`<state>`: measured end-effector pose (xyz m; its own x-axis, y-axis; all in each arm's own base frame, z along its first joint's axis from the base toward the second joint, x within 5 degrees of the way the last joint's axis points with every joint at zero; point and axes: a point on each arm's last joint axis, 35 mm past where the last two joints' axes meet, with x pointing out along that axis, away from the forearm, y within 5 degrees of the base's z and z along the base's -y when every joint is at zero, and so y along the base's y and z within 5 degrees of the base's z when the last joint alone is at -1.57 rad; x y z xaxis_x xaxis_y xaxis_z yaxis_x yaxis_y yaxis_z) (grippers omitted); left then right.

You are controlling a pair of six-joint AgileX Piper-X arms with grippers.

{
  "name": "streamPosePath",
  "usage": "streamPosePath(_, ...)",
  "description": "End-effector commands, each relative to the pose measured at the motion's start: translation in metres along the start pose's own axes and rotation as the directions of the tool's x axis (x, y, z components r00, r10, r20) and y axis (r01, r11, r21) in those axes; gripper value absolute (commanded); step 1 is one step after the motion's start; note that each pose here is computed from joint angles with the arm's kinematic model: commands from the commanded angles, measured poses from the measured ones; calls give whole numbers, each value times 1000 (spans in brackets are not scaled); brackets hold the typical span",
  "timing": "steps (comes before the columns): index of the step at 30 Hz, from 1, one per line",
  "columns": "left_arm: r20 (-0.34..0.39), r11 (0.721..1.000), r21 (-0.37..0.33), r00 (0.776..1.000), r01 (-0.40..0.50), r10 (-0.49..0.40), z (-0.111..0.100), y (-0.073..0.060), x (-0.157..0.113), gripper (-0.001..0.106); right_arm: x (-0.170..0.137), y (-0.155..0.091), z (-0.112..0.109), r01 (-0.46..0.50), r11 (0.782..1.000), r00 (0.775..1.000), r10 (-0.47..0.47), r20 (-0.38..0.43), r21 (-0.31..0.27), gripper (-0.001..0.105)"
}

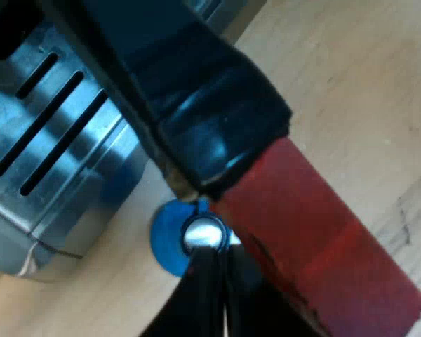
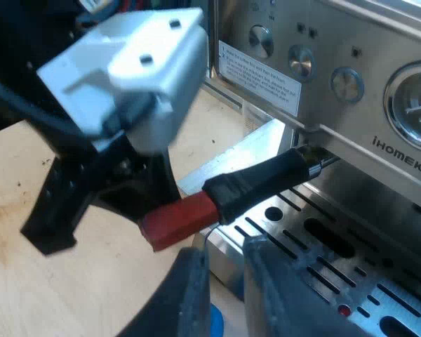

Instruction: Put the handle in the coffee machine

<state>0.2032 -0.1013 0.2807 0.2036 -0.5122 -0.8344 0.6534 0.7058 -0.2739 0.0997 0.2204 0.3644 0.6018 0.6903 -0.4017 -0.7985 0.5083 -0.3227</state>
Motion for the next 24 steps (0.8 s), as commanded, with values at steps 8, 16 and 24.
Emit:
streamPosePath(8,91,975,133,977,181,-194,16,-35,5,0,-5,-3,5,14,1000,1000,-14,19,-3,16)
streamPosePath(16,160,936,211,935,281,-317,26,-41,3,0,-5,-3,5,27,1000,1000,-27,16,-3,16)
streamPosePath(24,208,886,340,894,314,-396,36,-55,3,0,-5,-5,4,65,998,998,-65,7,-3,16)
